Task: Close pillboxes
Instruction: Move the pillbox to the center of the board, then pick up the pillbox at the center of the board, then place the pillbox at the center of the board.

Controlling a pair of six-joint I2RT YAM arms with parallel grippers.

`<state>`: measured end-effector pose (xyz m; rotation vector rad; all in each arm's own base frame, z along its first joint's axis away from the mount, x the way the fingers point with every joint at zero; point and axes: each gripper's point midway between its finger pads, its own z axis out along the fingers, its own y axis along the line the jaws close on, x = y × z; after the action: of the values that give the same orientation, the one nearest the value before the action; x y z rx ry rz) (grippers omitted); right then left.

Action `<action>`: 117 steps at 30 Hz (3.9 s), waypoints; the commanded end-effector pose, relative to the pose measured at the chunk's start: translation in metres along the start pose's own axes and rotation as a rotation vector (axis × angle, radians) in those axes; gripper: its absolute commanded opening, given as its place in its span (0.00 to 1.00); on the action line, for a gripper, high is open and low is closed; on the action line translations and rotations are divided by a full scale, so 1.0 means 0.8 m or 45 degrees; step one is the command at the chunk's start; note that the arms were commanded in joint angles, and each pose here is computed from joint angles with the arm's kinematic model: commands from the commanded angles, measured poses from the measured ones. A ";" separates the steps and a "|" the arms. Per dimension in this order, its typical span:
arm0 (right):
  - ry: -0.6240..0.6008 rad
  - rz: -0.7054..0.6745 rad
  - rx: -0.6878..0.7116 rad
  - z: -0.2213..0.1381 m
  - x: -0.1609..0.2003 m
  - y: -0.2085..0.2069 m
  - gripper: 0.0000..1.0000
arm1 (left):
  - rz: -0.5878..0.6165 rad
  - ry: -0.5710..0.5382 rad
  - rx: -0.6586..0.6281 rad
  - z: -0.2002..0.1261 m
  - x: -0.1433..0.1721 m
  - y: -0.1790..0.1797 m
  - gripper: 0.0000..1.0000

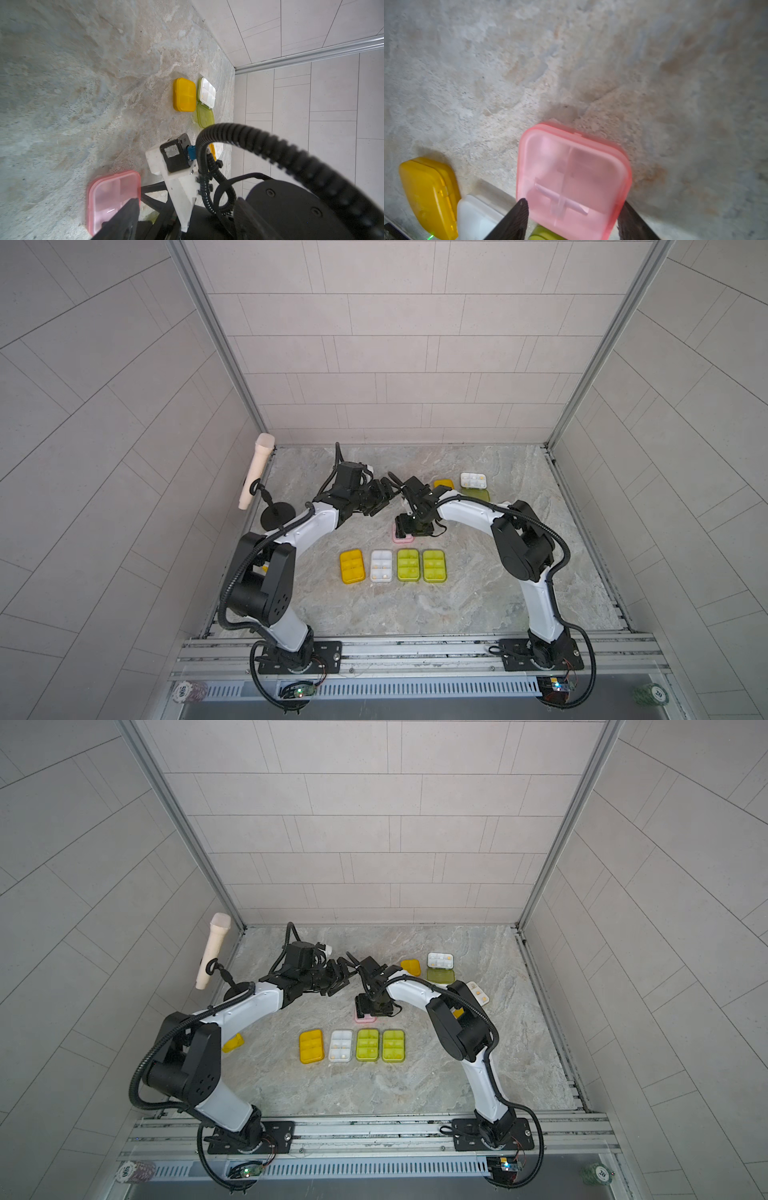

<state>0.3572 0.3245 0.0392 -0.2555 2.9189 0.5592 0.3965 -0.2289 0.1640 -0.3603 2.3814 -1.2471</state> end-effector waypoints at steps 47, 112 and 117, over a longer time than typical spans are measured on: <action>-0.181 -0.078 0.493 -0.101 -0.178 -0.202 1.00 | -0.025 -0.032 0.188 -0.008 -0.014 -0.026 0.76; -0.222 0.142 0.341 -0.051 -0.011 -0.106 0.73 | -0.026 -0.046 0.192 -0.012 -0.014 -0.030 0.76; -0.220 0.131 0.313 -0.039 -0.011 -0.087 0.73 | -0.024 -0.051 0.194 -0.014 -0.015 -0.031 0.76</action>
<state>0.3641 0.2397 0.0358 -0.0834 2.8535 0.1695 0.4046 -0.2287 0.1825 -0.3727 2.2729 -1.3888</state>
